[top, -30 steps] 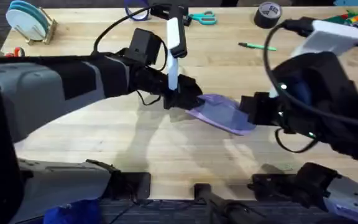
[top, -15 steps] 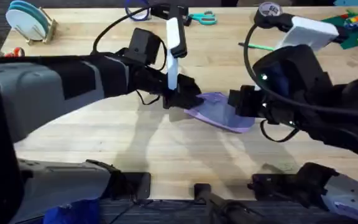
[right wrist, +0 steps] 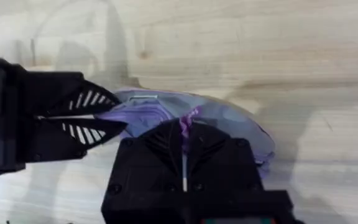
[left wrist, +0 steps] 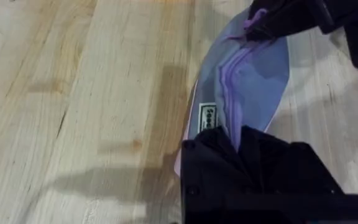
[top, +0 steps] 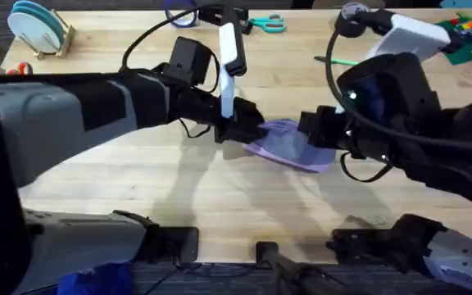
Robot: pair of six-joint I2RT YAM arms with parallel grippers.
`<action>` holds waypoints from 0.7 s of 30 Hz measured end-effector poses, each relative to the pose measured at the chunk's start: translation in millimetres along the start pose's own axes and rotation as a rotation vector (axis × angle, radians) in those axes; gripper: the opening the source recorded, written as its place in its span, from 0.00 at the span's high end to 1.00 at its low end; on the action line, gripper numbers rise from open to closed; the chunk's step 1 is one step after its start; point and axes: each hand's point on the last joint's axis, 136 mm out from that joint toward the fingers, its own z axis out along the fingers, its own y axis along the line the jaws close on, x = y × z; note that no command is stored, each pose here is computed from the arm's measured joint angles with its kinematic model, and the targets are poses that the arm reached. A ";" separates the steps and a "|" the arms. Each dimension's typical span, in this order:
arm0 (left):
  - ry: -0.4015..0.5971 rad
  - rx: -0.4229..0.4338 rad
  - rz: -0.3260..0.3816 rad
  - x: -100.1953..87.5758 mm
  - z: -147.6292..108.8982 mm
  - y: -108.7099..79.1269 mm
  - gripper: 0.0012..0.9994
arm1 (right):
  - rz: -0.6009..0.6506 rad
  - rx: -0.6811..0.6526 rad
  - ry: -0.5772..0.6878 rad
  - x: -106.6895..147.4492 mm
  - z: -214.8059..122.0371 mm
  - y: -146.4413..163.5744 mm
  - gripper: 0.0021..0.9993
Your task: Unzip the bag, pick up the pens from the table one at a time and place them inside, then zip the bag closed.
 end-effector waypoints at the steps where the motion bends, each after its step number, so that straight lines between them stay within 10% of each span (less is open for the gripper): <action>1: 0.000 0.000 0.000 0.0 -0.1 0.1 0.96 | 0.006 -0.002 -0.007 -2.2 0.2 0.2 0.97; 21: -0.007 0.002 0.003 -1.3 -0.3 0.0 0.96 | 0.084 -0.001 -0.037 -25.0 0.4 -12.0 0.97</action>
